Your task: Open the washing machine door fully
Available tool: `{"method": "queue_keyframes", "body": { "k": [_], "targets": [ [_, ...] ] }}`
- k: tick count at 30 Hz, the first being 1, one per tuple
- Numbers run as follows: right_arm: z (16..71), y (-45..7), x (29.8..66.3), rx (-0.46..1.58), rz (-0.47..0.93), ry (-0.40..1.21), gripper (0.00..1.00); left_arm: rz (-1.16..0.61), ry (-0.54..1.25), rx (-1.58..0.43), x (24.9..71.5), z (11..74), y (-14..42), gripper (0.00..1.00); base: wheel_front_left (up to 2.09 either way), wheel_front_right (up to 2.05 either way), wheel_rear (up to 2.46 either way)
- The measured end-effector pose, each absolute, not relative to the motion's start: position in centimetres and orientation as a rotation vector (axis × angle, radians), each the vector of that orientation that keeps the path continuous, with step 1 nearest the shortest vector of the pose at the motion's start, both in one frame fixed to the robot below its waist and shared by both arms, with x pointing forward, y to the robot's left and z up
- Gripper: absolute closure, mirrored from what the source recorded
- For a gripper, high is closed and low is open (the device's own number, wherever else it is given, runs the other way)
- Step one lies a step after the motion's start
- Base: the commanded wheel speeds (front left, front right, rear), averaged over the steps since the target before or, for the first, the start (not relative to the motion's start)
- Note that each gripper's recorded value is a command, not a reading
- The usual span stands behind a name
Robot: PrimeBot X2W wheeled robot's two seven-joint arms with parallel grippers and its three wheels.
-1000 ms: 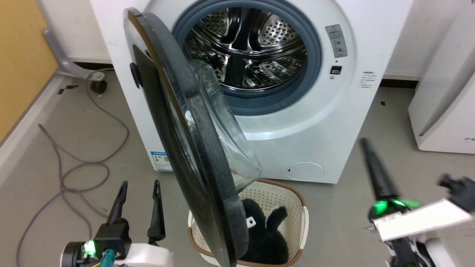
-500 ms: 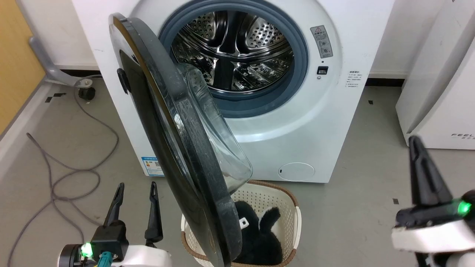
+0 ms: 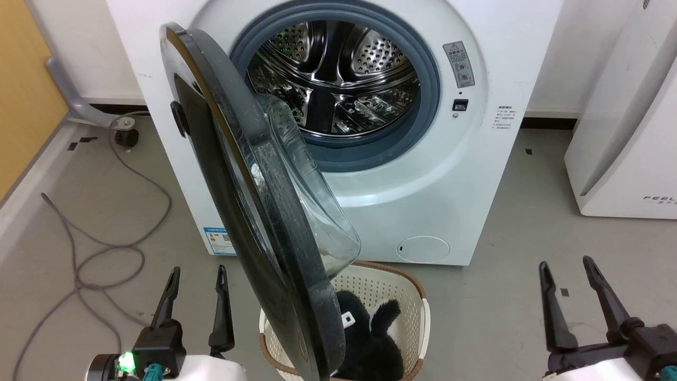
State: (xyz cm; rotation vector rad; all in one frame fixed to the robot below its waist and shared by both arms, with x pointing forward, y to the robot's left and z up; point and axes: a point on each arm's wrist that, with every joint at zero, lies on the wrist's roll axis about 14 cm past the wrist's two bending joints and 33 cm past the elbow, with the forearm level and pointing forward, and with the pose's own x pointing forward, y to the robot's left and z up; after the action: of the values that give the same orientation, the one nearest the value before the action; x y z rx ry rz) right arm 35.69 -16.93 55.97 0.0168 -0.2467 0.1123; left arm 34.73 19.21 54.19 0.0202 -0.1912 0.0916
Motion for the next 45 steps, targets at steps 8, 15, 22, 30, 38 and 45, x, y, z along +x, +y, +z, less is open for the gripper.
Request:
{"method": "queue_keyframes", "body": {
  "k": [8, 15, 22, 30, 38, 45],
  "targets": [
    [55.6, -16.8, 35.7, -0.015, 0.114, -0.234, 0.00, 0.117, -0.195, 0.017, 34.5, 54.3, 19.8, 1.00, 0.00, 0.00, 0.00],
    [56.2, -17.0, 35.8, -0.028, 0.110, -0.253, 0.00, 0.131, -0.240, 0.027, 34.6, 55.8, 20.3, 1.00, 0.00, 0.00, 0.00],
    [56.7, -17.4, 35.7, -0.029, 0.095, -0.267, 0.00, 0.109, -0.482, 0.052, 34.5, 63.5, 19.6, 1.00, 0.00, 0.00, 0.00],
    [56.9, -17.6, 35.6, -0.023, 0.091, -0.274, 0.00, -0.096, -0.720, 0.037, 33.0, 70.6, 13.4, 1.00, 0.00, 0.00, 0.00],
    [56.8, -17.5, 35.7, -0.022, 0.092, -0.270, 0.00, -0.273, -0.778, 0.005, 31.6, 72.1, 8.4, 1.00, 0.00, 0.00, 0.00],
    [56.7, -17.4, 35.8, -0.022, 0.097, -0.270, 0.00, -0.406, -0.768, -0.022, 30.4, 71.7, 4.7, 1.00, 0.00, 0.00, 0.00]
  ]
}}
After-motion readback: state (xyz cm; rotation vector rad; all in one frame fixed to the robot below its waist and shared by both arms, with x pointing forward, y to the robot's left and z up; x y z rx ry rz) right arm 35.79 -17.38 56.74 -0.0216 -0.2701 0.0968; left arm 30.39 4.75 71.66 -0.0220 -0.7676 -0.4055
